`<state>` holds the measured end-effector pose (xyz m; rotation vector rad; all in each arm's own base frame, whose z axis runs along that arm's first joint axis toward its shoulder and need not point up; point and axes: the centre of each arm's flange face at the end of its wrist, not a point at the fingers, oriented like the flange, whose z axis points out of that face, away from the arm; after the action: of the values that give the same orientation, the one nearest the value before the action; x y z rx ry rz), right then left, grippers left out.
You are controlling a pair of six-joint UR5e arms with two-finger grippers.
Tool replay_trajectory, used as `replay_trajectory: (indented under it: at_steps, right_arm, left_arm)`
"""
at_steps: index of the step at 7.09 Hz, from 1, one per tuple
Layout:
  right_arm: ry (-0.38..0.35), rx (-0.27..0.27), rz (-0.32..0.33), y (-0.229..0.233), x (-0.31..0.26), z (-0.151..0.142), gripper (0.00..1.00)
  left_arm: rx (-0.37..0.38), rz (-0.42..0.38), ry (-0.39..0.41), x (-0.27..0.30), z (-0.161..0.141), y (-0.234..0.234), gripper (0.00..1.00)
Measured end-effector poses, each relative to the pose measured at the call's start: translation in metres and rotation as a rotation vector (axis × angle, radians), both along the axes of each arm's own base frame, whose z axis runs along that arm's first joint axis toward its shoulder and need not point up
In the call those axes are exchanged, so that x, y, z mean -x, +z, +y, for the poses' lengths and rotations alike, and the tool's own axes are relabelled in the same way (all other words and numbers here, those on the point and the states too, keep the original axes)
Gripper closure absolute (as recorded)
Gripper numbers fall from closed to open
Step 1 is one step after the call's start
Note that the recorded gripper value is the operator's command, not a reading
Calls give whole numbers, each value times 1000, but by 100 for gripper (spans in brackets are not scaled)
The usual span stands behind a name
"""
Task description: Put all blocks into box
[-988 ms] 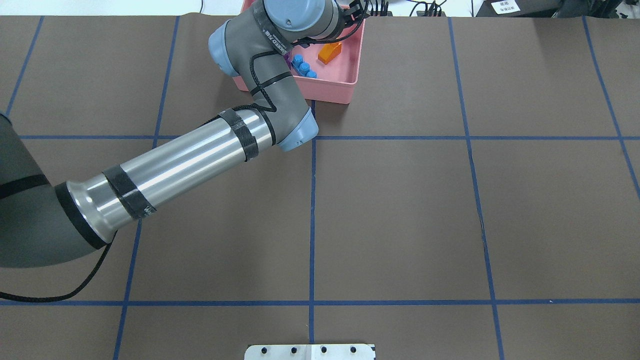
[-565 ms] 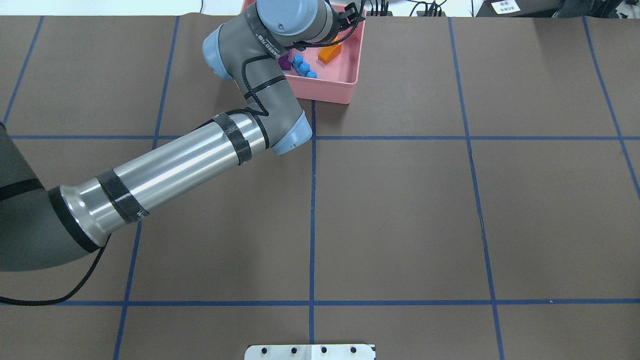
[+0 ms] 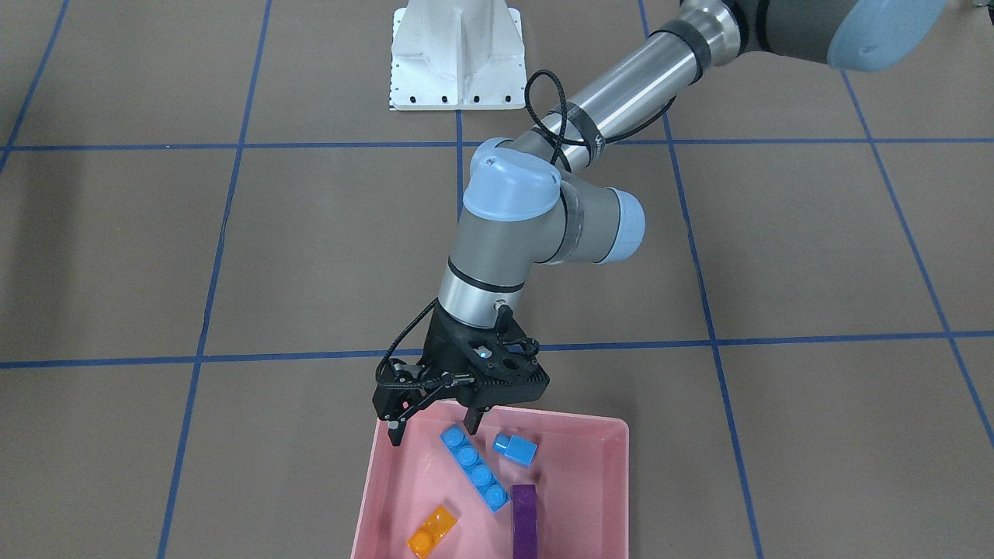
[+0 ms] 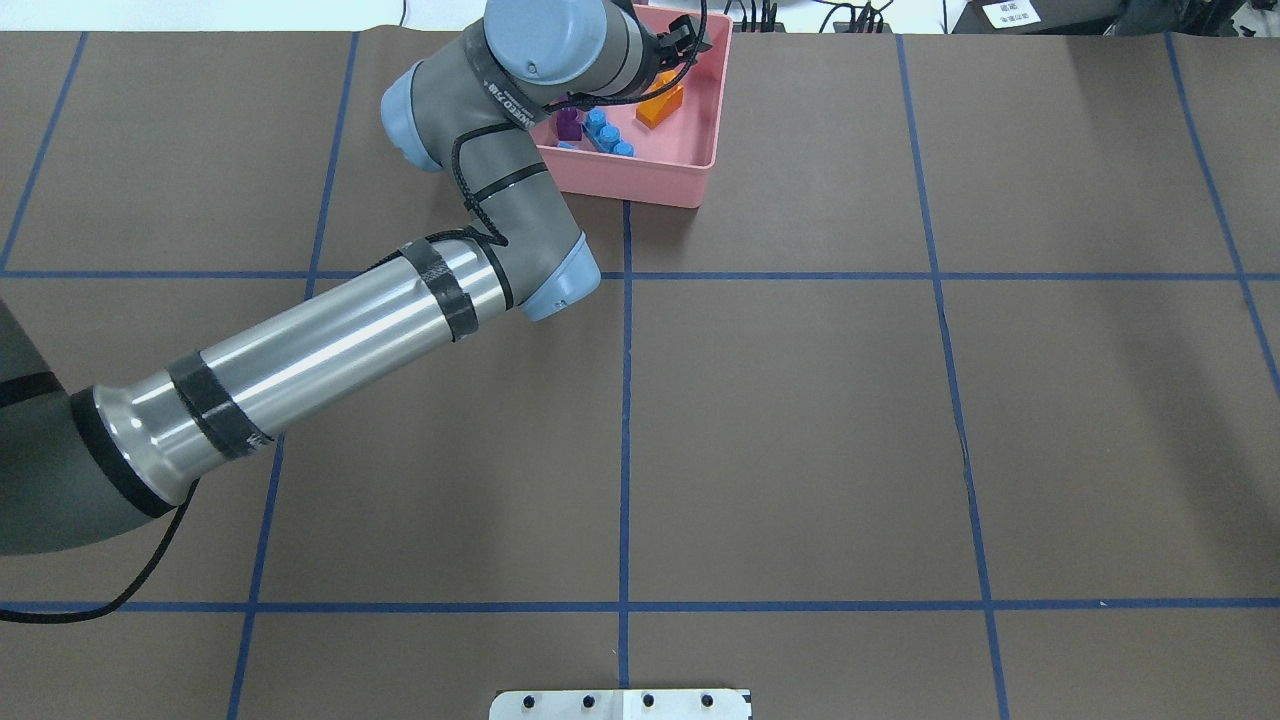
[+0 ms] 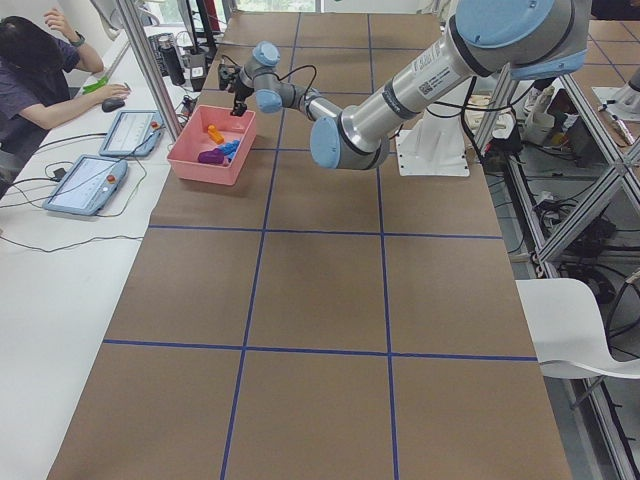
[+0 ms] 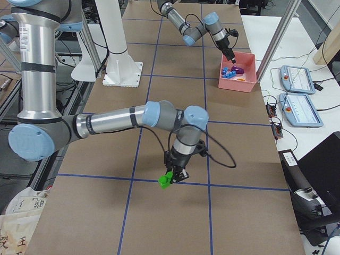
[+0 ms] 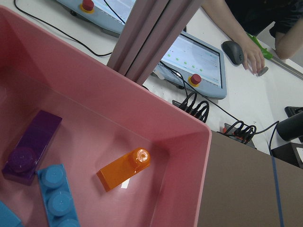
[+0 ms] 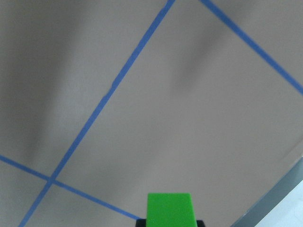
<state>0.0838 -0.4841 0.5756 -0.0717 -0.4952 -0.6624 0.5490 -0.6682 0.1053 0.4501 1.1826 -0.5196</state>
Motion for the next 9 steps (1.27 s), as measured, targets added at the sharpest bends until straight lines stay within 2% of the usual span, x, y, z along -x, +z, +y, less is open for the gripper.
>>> replay_trajectory:
  at_steps: [2,4,6,9]
  right_arm:
    - [56,-36,2,-97,43,-107,100]
    - [182,-47,-41,-194,152,-169,100]
    - [337,-54,-164,-268,271,-199,100]
    - [565,-39,-365,-359,397,-226,100]
  left_arm:
    - [5,10,22,13,11,26,0]
    - [24,14,47,44,20,72,0]
    - [68,15,96,124,16,131,0]
    - [77,-31,173,300,7,231,0]
